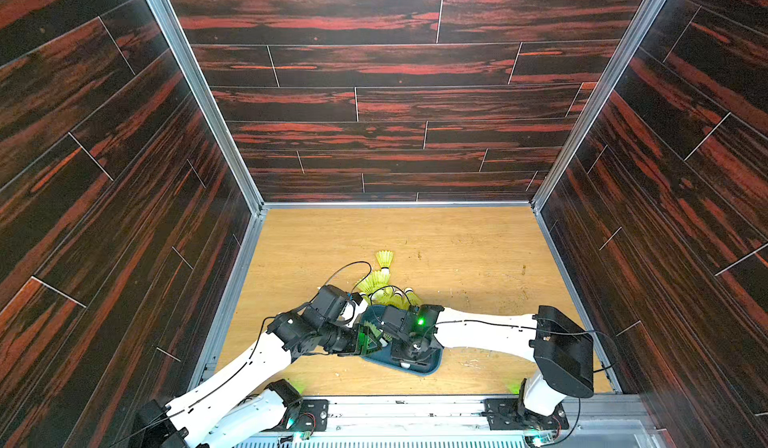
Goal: Put the shuttlecocks into the storage box
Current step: Place the shuttlecock in the storage box, then move the storage box to the center of the board.
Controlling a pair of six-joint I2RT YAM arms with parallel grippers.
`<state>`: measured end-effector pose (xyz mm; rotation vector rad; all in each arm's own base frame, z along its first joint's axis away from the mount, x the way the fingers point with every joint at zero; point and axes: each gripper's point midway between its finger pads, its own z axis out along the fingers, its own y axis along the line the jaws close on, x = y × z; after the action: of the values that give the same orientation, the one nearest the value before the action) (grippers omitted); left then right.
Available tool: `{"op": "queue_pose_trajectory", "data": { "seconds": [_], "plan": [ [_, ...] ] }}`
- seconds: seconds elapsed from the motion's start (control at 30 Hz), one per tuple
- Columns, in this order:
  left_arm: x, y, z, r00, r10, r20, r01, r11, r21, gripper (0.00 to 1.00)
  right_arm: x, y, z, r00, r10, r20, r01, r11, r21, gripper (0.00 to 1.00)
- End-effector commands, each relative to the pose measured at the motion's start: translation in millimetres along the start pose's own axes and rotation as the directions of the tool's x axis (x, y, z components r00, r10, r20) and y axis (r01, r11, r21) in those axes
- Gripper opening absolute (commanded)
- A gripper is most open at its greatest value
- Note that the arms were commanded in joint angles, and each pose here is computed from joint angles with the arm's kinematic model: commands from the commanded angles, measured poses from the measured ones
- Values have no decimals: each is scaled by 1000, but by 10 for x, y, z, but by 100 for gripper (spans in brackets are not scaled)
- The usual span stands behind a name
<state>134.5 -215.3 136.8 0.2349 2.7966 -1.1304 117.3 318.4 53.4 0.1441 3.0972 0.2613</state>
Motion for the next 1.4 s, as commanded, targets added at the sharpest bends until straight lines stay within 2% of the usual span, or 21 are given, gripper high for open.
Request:
{"op": "queue_pose_trajectory", "data": {
  "seconds": [0.0, 0.33, 0.53, 0.77, 1.0, 1.37],
  "plan": [
    [-57, 76, -48, 999, 8, 40, -6, 998, -62, 58, -31, -62, -126, 1000, 0, 19, 0, 1000, 30, 47],
    [-286, 237, -274, 988, 18, 151, 19, 971, -237, 58, -213, -156, -447, 994, 20, 108, -25, 999, 45, 46],
    [-363, 354, -304, 988, -20, 155, 67, 951, -303, 56, -220, -350, -561, 989, 47, 137, -59, 995, 86, 46],
    [-475, 436, -220, 987, -82, 140, 118, 954, -274, 53, -288, -784, -607, 982, 83, 168, -107, 984, 140, 45],
    [-544, 456, -88, 987, -129, 95, 149, 957, -248, 54, -352, -892, -425, 988, 64, 140, -84, 986, 143, 44],
    [-631, 439, -63, 987, -126, 96, 146, 958, -247, 53, -512, -1031, -224, 991, 9, 131, -35, 980, 195, 29]
  ]
}}
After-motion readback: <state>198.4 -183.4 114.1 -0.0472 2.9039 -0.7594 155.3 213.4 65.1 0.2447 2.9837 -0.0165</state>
